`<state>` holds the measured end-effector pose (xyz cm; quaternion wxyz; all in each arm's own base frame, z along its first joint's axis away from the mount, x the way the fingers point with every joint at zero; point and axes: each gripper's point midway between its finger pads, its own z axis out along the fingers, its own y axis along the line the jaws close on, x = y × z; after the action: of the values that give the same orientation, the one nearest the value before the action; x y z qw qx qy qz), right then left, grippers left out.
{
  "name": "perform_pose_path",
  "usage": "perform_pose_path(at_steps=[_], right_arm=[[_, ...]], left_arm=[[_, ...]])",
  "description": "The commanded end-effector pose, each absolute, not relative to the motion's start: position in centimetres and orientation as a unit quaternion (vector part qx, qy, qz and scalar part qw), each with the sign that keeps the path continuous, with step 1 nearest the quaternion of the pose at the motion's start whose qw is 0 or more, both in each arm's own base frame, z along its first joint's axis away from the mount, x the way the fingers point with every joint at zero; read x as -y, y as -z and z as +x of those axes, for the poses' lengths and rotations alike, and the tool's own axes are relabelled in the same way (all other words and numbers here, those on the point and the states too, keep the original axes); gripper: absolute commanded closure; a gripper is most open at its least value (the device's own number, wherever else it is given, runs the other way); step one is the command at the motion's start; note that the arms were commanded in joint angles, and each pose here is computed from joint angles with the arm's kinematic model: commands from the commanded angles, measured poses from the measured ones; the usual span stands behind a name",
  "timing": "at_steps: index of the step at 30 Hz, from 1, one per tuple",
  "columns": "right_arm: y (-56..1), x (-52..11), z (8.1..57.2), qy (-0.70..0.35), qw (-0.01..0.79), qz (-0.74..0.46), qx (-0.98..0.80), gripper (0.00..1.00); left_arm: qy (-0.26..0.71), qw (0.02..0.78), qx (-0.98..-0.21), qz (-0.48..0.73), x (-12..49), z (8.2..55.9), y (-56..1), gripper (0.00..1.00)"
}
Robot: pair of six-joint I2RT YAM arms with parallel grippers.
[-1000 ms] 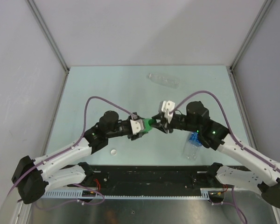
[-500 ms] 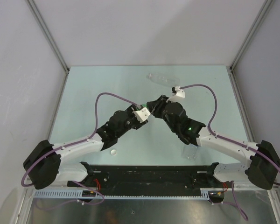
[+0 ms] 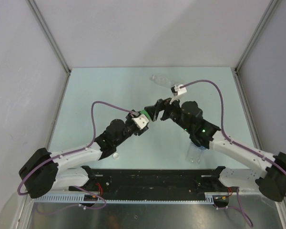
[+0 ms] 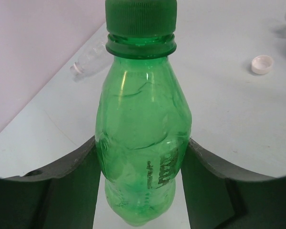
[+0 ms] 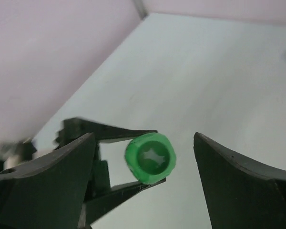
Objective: Screw on the bottle caps
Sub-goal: Screw the bottle cap onto the plastic bottle.
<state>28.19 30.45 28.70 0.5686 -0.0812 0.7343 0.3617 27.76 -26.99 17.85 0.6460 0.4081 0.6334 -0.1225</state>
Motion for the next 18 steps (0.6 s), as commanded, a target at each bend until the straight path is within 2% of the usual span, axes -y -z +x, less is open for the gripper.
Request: perform_pose_path(at_steps=[1,10,18], right_arm=[[-34.2,-30.7,23.0,-0.373,0.62,-0.305,-0.62,0.09],[-31.5,-27.3,16.4,-0.288,0.595,-0.561,-0.498,0.09],[-29.8,-26.5,12.0,-0.316,0.552,-0.655,-0.408,0.16]], left_arm=[[0.179,0.664,-0.596,0.414,28.1,26.0,-20.4,1.0],[0.295,0.593,-0.505,0.553,30.4,19.3,-21.0,1.0],[0.324,0.562,-0.473,0.596,30.2,16.9,-21.0,1.0]])
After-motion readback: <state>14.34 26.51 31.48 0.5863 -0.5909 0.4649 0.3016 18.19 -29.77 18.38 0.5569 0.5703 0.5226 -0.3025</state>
